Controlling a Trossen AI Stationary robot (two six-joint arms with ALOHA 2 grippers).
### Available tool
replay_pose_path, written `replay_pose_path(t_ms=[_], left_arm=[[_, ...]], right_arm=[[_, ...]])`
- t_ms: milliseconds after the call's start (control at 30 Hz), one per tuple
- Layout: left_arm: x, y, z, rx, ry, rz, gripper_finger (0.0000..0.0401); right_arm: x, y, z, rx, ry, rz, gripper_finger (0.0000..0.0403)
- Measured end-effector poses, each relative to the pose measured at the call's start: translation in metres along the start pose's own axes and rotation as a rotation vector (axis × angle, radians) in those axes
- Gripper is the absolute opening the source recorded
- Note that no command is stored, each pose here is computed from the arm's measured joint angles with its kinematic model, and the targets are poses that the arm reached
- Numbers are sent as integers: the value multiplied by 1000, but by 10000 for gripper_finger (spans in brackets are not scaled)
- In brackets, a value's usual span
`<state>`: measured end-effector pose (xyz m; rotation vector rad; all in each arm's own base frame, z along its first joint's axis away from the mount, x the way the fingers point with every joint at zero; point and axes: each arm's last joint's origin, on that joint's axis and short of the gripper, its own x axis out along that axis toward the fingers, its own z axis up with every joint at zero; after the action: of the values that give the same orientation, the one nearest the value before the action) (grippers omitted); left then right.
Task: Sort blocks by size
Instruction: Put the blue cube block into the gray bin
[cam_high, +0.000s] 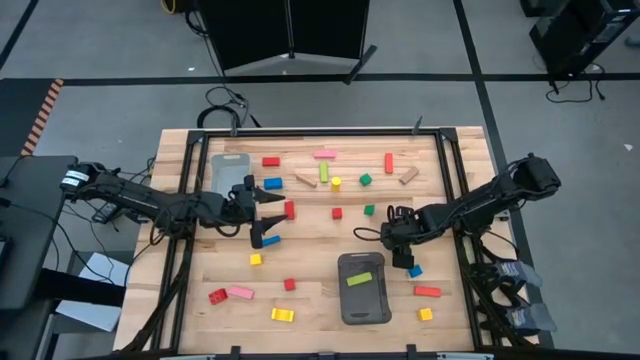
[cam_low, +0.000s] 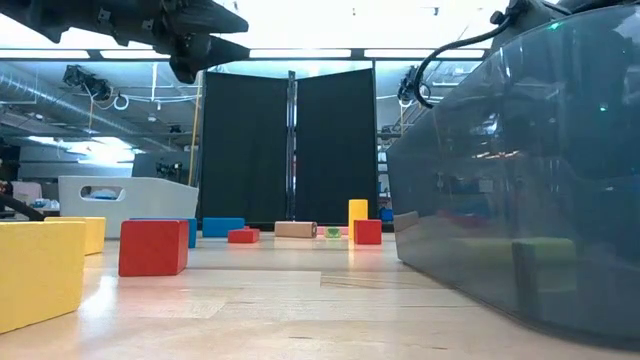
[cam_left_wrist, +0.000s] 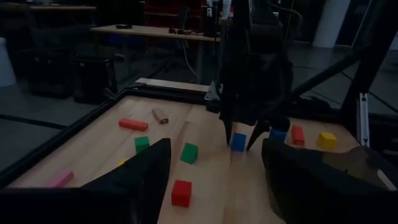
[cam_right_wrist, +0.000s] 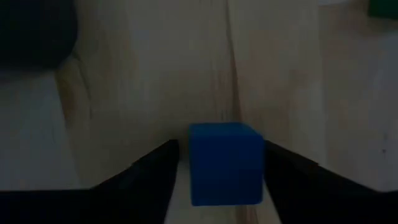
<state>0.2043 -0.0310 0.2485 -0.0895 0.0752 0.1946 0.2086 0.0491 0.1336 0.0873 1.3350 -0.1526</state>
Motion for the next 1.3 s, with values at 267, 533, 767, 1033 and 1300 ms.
replay_pose_path(t_ms=[267, 533, 767, 1033, 1300], left_arm=[[-9, 4, 11, -29, -60, 48, 259], [-33, 12, 28, -76, -144, 49, 259], [-62, 22, 50, -124, -297, 34, 259], [-84, 30, 61, -148, -390, 26, 259], [-92, 33, 64, -152, -421, 19, 259]], right_arm=[[-13, -8, -3, 6, -35, -86, 142], [-64, -33, 28, 98, -395, -149, 142], [-54, -53, 108, 110, -735, -159, 142], [-34, -59, 226, 53, -1063, -105, 142], [11, -66, 326, 8, -1175, -20, 142]])
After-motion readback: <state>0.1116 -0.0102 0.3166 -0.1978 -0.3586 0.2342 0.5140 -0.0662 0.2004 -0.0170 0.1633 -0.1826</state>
